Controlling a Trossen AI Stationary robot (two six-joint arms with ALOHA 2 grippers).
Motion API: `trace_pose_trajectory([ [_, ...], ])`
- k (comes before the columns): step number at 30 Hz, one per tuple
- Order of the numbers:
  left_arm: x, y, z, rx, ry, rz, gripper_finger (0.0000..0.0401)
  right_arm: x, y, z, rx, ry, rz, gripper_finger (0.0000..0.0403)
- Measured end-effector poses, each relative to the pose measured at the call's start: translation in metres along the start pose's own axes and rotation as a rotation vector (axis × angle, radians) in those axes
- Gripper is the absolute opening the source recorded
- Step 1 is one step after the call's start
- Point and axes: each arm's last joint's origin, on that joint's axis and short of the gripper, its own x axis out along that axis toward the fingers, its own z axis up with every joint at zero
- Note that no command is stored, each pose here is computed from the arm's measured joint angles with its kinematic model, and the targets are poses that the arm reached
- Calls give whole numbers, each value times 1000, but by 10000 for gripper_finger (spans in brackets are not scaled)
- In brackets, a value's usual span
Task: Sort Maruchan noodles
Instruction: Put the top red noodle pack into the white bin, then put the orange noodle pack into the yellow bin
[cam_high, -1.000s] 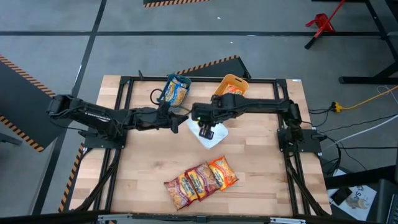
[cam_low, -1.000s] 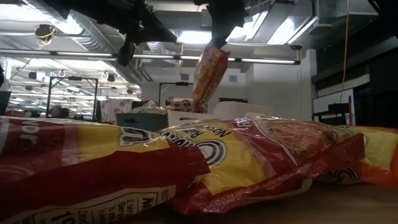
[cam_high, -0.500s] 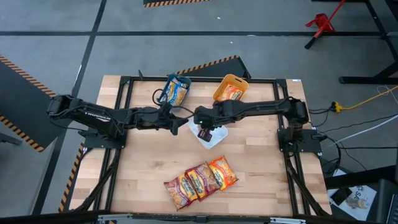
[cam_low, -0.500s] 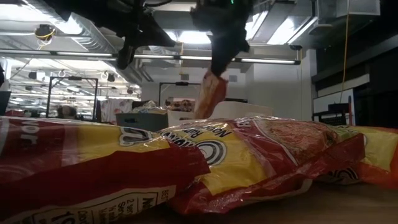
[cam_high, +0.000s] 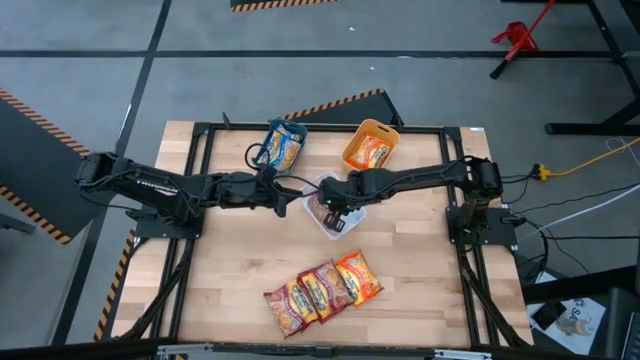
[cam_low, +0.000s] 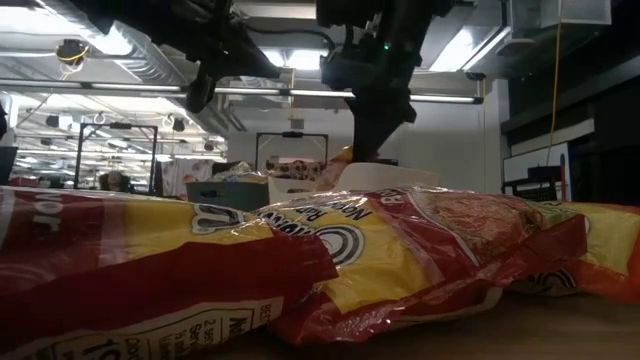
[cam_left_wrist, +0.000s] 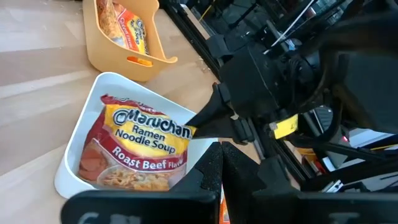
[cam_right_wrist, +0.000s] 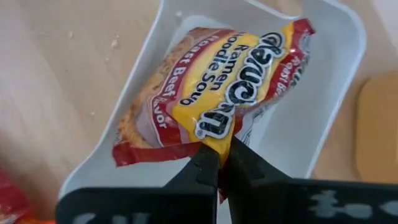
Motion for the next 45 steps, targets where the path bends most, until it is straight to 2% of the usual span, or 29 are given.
trace_pose_trajectory([
  [4, 0, 0, 0, 0, -8, 6, 0, 3, -3, -2, -3, 16, -4, 2],
  [7, 0, 0, 0, 0, -9, 6, 0, 4, -5, -3, -20, 44, 18, 24],
  [13, 0, 0, 0, 0, -9, 6, 0, -3, -4, 3, -46, 26, 36, 143],
  [16, 0, 1, 0, 3, -3, 13, 0, -17, -5, 11, -47, -26, -2, 204],
  [19, 0, 2, -2, 8, 14, 20, 0, -33, -10, 16, -56, -46, -66, 248],
  [22, 0, 2, -2, 8, 25, 15, 0, -47, -20, 16, -51, -42, -135, 276],
  [25, 0, 2, -2, 9, 28, 13, 0, -64, -31, 12, -40, -35, -157, 288],
  [29, -6, -1, -1, 56, 33, -14, 0, -93, -40, 0, -48, -27, -176, 285],
  [32, -15, -6, 1, 143, 47, -55, 0, -120, -43, -11, -59, -36, -121, 280],
  [34, -23, -11, 2, 216, 60, -122, 0, -137, -43, -19, -68, -40, -53, 279],
  [38, -40, -24, 1, 289, 97, -268, 0, -162, -29, -40, -137, -32, 84, 278],
  [45, -66, -46, -20, 340, 207, -466, 0, -183, 20, -83, -307, 3, 161, 278],
])
